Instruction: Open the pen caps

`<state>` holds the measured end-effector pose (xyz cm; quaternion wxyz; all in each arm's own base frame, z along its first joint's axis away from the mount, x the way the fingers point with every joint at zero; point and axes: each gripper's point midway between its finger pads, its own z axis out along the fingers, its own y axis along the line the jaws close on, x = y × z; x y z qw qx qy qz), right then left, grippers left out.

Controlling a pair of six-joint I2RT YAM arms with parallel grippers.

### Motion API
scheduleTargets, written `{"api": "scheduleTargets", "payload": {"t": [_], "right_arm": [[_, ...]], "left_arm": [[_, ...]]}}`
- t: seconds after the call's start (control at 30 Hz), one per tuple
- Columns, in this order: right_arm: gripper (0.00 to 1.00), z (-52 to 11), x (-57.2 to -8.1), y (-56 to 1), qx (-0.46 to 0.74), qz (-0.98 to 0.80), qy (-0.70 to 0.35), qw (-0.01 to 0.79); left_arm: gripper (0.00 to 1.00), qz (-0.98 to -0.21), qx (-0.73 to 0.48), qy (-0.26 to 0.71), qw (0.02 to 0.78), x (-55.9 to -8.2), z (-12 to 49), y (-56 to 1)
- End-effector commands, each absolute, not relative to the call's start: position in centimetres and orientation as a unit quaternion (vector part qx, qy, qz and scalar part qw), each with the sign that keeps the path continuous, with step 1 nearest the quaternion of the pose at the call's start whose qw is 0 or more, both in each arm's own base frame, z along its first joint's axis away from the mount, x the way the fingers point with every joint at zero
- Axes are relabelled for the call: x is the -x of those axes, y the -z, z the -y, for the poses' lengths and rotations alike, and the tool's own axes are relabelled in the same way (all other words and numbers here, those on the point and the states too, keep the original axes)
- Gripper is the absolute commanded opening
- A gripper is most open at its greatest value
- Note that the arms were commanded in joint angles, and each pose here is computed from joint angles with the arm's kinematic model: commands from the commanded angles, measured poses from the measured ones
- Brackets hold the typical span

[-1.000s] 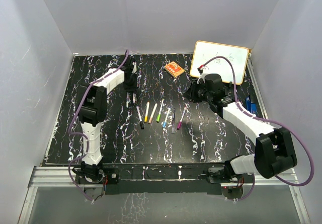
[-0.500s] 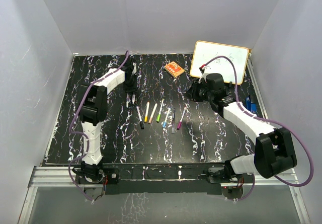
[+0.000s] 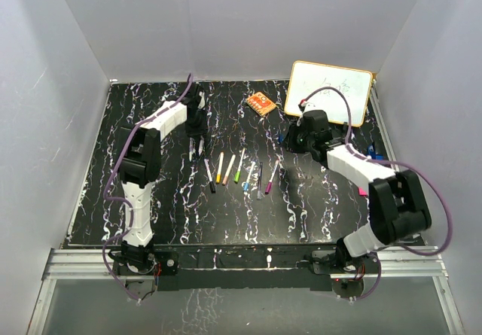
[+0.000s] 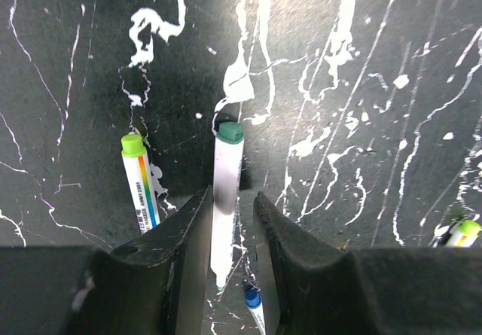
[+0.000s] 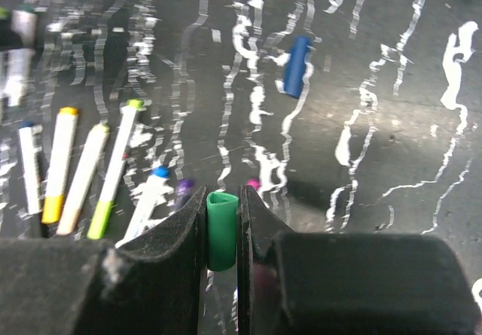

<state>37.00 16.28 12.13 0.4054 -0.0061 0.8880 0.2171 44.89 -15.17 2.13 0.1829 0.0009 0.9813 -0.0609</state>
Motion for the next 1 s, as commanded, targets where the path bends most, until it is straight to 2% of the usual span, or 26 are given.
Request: {"api": "scheduleTargets", "payload": {"t": [0.0, 0.17, 0.33, 0.63, 0.83, 0.97], "right_arm": [[0.0, -14.1, -40.4, -11.1, -0.033, -0.894, -0.161, 0.417], [0.0, -12.5, -42.3, -9.0, -0.051, -0.904, -0.12, 0.407], [0.0, -11.6, -43.6, -7.3, -0.056, -0.913, -0.095, 0.394], [0.0, -10.2, -44.9, -4.5, -0.059, -0.93, -0.035, 0.361], [0.08, -10.1, -44.8, -3.5, -0.059, -0.94, -0.025, 0.336], [0.2, -10.1, -44.6, -3.3, -0.059, -0.942, -0.025, 0.33]], "left_arm": [[0.28, -0.961, -0.004, 0.107, 0.256, -47.1, 16.8, -9.4], [0.29, -0.94, -0.007, 0.118, 0.319, -47.7, 16.7, -16.4], [0.32, -0.915, 0.002, 0.148, 0.376, -44.7, 16.6, -21.2], [0.33, -0.921, -0.006, 0.161, 0.354, -36.5, 18.9, -17.9], [0.33, -0.932, -0.001, 0.152, 0.329, -33.7, 18.4, -15.0], [0.33, -0.934, 0.0, 0.149, 0.324, -33.3, 18.2, -14.4]]}}
